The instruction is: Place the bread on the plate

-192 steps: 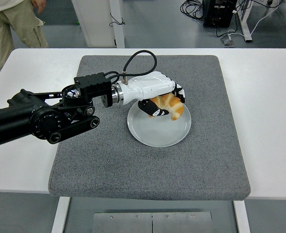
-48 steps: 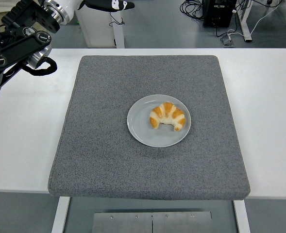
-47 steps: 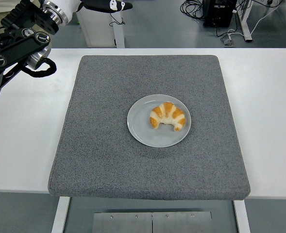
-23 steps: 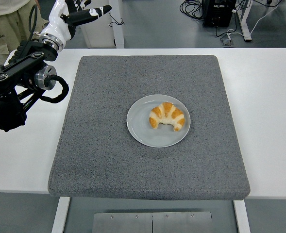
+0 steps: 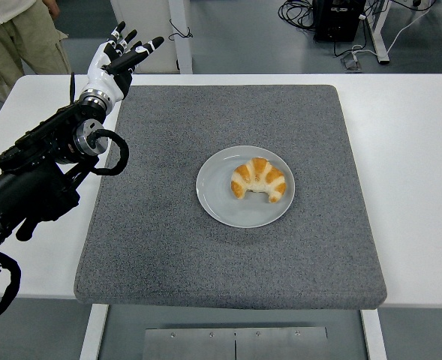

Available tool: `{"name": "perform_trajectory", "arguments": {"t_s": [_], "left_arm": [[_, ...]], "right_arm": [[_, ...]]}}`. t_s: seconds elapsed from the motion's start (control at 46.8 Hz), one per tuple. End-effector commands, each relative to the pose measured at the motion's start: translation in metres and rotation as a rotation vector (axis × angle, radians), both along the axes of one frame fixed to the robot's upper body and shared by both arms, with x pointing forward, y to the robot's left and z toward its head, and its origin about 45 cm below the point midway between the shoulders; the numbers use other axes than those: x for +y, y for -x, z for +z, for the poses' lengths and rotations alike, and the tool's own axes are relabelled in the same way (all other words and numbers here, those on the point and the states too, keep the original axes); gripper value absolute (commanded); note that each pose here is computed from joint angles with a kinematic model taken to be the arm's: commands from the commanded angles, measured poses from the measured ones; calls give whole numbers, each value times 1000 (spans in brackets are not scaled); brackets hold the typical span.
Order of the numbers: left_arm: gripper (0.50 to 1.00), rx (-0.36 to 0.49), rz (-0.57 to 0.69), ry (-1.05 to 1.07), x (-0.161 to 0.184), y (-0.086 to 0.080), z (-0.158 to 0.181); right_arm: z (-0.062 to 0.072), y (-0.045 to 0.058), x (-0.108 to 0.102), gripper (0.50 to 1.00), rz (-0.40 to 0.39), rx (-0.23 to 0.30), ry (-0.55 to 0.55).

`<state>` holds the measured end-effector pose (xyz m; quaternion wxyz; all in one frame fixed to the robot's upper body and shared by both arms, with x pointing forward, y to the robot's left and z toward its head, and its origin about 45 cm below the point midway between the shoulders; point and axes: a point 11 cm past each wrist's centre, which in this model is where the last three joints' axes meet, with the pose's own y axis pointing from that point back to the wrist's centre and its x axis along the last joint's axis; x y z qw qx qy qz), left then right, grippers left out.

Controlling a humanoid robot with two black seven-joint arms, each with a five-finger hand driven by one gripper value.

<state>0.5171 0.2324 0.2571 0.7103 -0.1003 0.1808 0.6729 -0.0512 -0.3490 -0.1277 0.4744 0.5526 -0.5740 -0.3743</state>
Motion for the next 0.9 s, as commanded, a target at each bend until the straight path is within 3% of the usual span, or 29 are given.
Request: {"name": "perform_trajectory", "arguments": {"t_s": [0.0, 0.192, 0.876], "left_arm": [[975, 29, -30, 22, -3, 0, -6], [975, 72, -52, 132, -5, 0, -18], [975, 34, -86, 305, -7, -1, -23]], "right_arm": [[0, -1, 0, 1000, 1, -1, 0], [0, 0, 0, 1000, 1, 0, 0], [0, 0, 0, 1000, 1, 0, 0]]}}
